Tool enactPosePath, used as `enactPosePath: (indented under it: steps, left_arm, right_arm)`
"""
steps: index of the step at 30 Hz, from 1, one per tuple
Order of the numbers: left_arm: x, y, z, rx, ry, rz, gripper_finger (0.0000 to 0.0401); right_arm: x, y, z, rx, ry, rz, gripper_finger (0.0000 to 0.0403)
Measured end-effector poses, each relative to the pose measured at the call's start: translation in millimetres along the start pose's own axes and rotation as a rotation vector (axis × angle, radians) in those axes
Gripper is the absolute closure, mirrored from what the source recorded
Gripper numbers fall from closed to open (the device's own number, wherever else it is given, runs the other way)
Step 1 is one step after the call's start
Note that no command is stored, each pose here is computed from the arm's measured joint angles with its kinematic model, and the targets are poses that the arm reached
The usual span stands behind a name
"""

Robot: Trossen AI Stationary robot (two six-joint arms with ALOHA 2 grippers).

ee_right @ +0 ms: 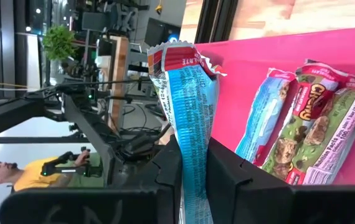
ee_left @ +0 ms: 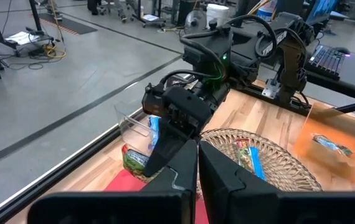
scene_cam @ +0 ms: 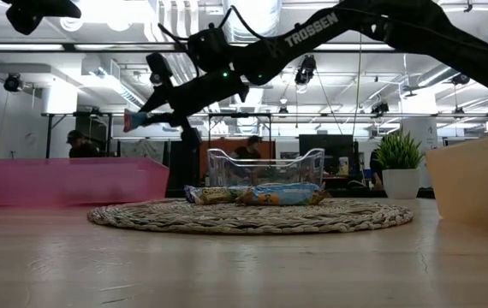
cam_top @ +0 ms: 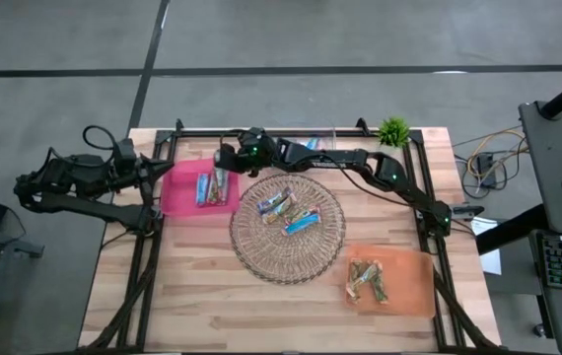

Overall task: Pick and place Granola Bars by type
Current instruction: Put the red granola bar into the red bin

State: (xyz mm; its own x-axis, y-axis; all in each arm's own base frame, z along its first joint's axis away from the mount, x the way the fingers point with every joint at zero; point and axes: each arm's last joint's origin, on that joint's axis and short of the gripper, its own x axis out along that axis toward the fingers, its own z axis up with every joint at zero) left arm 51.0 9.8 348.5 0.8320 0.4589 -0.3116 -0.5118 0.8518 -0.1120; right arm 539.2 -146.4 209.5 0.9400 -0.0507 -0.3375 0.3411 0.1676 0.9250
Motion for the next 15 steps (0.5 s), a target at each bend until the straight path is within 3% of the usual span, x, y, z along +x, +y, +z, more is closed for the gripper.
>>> enactPosePath:
  steps: [15]
  left_arm:
    - [0.1,-0.1,0.0,-0.006,0.0,0.0,0.0401]
  right_arm:
    - [1.4,1.9,-6.6,-0.056,0.012,0.004,0.036]
